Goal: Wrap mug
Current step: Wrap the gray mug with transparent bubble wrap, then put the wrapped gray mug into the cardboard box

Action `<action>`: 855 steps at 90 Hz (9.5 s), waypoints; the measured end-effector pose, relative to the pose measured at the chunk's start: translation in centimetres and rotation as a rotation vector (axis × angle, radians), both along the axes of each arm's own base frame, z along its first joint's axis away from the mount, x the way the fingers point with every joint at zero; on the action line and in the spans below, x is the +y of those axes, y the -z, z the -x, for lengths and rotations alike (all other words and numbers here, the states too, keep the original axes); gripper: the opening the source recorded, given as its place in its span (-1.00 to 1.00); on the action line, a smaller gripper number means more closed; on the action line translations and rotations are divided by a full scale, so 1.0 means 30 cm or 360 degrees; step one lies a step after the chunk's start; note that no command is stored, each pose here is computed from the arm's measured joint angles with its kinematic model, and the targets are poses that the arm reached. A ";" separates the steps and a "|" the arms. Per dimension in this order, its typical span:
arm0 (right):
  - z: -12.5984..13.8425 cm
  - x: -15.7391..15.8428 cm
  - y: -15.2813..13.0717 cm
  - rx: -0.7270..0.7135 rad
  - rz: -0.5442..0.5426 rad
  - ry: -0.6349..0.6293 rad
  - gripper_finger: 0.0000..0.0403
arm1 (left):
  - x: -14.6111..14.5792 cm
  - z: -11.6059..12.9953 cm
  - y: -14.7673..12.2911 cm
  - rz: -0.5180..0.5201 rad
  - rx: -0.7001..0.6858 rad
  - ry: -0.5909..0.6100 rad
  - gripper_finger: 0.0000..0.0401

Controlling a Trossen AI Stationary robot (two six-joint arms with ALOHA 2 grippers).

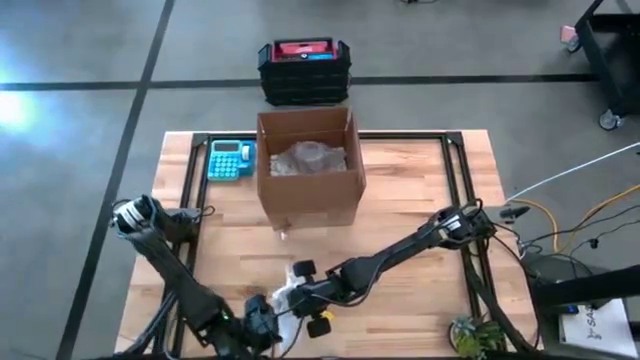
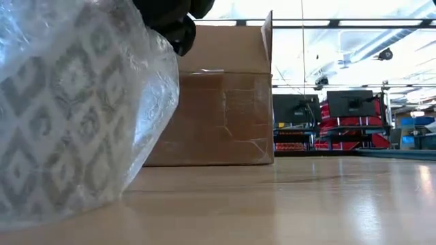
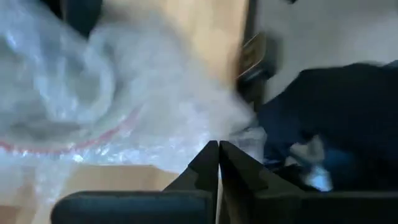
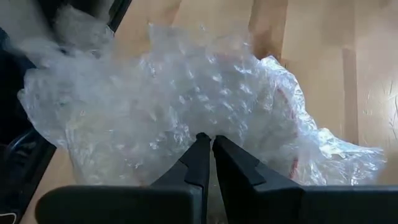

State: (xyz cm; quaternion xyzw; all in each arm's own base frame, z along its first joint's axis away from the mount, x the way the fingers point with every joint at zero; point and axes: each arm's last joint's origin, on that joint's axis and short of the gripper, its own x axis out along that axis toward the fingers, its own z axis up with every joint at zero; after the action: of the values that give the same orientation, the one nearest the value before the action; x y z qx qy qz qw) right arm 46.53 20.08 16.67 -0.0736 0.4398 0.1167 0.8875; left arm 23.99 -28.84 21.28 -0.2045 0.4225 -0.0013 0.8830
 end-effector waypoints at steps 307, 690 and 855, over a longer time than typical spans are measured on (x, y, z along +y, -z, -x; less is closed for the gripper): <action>-0.085 -0.045 0.074 0.0326 0.0214 -0.0041 -0.93 | 0.164 -0.013 0.054 -0.0336 -0.0325 -0.0309 -1.00; 0.026 -0.007 -0.145 0.0409 0.0110 -0.0558 0.23 | 0.157 -0.010 0.024 -0.0254 -0.0365 -0.0281 -1.00; 0.064 0.048 -0.029 0.0498 0.0264 -0.0696 -0.95 | 0.152 0.013 -0.024 -0.0182 -0.0400 -0.0245 -1.00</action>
State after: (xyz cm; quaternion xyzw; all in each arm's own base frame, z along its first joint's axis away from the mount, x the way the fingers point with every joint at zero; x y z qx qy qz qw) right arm 44.60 21.51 17.54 -0.2202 0.5532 0.2789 0.7534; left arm 23.59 -24.27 21.99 -0.1838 0.2913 0.0648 0.9366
